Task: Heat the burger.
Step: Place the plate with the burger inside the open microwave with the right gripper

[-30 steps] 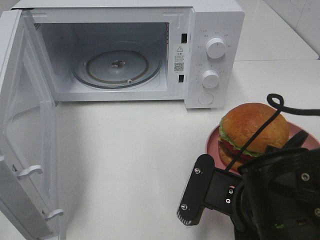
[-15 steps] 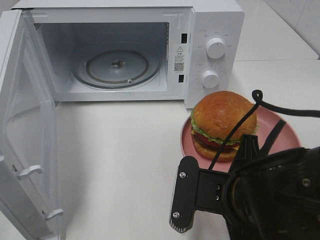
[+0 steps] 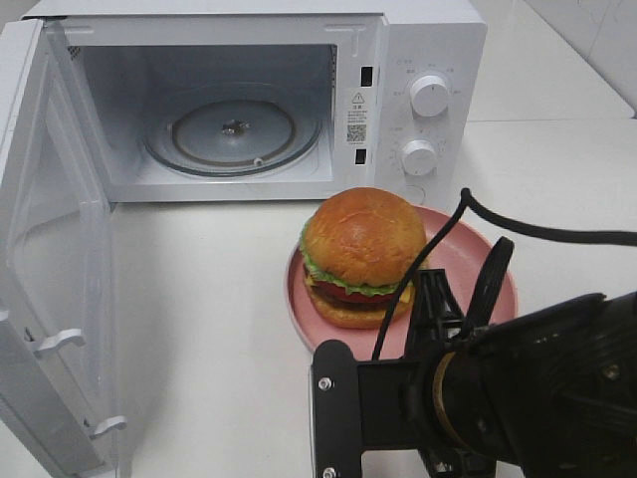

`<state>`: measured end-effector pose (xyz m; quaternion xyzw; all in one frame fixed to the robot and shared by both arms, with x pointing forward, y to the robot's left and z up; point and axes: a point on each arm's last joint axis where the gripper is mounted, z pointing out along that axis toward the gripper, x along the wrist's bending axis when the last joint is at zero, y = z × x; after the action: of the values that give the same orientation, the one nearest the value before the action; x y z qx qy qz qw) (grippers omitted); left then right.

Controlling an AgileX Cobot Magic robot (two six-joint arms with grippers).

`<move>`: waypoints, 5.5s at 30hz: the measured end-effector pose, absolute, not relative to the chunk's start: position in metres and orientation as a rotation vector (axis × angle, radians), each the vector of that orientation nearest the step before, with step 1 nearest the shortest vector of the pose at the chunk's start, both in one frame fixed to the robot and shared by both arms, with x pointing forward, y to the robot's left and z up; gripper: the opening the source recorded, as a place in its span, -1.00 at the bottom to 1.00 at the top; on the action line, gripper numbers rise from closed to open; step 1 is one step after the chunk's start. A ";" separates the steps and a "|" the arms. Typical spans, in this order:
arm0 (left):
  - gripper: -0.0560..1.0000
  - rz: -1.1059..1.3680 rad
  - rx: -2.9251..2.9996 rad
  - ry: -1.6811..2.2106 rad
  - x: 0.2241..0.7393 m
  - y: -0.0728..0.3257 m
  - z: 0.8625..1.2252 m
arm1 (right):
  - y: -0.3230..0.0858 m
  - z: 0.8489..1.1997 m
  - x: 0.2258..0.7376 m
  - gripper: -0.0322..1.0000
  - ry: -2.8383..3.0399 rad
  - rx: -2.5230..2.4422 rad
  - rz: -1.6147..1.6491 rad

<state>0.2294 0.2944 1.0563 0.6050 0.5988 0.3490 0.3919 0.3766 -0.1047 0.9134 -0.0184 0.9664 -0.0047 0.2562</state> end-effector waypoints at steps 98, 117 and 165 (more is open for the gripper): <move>0.97 0.886 1.536 1.520 0.229 0.294 1.056 | -0.044 0.946 0.533 -0.85 2.558 -0.627 0.237; 0.97 0.886 1.536 1.520 0.229 0.294 1.056 | -0.013 0.938 0.574 -0.85 2.570 -0.467 0.245; 0.97 0.886 1.536 1.520 0.229 0.294 1.056 | 0.021 0.921 0.656 -0.68 2.565 -0.248 0.242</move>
<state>0.2294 0.2944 1.0563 0.6050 0.5988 0.3490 0.3919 0.6559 0.0209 0.9207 -0.0920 0.9533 0.0899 0.2731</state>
